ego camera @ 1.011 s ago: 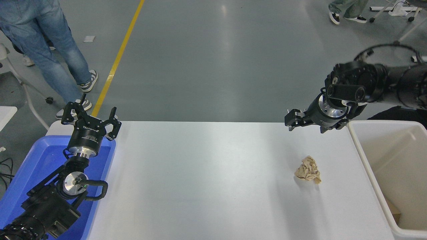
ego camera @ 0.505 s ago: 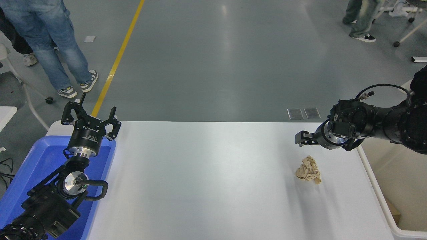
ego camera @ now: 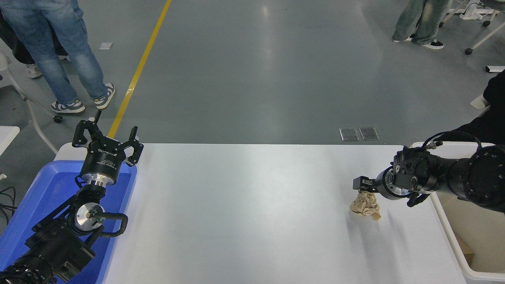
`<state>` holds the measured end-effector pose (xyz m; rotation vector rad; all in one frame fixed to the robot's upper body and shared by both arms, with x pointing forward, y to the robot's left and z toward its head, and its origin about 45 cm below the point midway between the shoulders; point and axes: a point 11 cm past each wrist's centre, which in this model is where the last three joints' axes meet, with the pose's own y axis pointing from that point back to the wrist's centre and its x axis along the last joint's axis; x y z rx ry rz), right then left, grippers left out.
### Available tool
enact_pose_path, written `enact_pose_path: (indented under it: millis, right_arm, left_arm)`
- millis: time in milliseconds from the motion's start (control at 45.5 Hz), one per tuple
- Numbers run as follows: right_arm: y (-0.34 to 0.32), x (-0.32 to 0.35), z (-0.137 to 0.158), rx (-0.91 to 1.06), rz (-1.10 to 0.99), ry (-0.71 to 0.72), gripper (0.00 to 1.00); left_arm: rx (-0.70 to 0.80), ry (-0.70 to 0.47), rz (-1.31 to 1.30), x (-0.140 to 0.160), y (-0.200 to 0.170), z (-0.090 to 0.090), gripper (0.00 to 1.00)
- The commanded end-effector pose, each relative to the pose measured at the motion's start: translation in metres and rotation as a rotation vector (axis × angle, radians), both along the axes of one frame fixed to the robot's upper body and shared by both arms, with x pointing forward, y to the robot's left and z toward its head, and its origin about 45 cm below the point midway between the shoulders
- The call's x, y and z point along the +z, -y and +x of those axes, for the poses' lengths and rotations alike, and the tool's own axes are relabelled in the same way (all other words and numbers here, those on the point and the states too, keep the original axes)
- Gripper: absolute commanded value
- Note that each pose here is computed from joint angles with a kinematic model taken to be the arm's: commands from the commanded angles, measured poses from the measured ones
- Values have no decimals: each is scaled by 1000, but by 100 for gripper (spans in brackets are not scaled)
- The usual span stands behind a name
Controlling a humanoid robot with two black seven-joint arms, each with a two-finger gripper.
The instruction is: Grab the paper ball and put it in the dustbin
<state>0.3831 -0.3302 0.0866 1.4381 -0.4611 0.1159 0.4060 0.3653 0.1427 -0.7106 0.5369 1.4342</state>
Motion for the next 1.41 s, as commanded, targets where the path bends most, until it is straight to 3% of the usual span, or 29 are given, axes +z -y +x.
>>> enact_pose_path:
  millis: [0, 176, 330, 418, 637, 1055, 1385]
  right_arm:
    - [-10, -9, -5, -25, 53, 4, 98]
    - [-16, -18, -12, -30, 73, -9, 82]
    - [-20, -20, -15, -23, 78, -22, 37]
    - [-19, -20, -15, -13, 72, -23, 19]
    - [-17, -9, -5, 0, 59, 1, 0]
    - [12, 77, 34, -18, 21, 102, 0]
    - [17, 188, 30, 1, 36, 122, 0]
  left_arm:
    - [0, 1, 0, 0, 0, 0, 98]
    - [0, -1, 0, 0, 0, 0, 98]
    - [1, 0, 0, 0, 0, 0, 98]
    - [-2, -1, 1, 0, 0, 0, 98]
    - [-2, -1, 1, 0, 0, 0, 98]
    - [-2, -1, 1, 0, 0, 0, 98]
    - [-2, -2, 1, -1, 0, -1, 98]
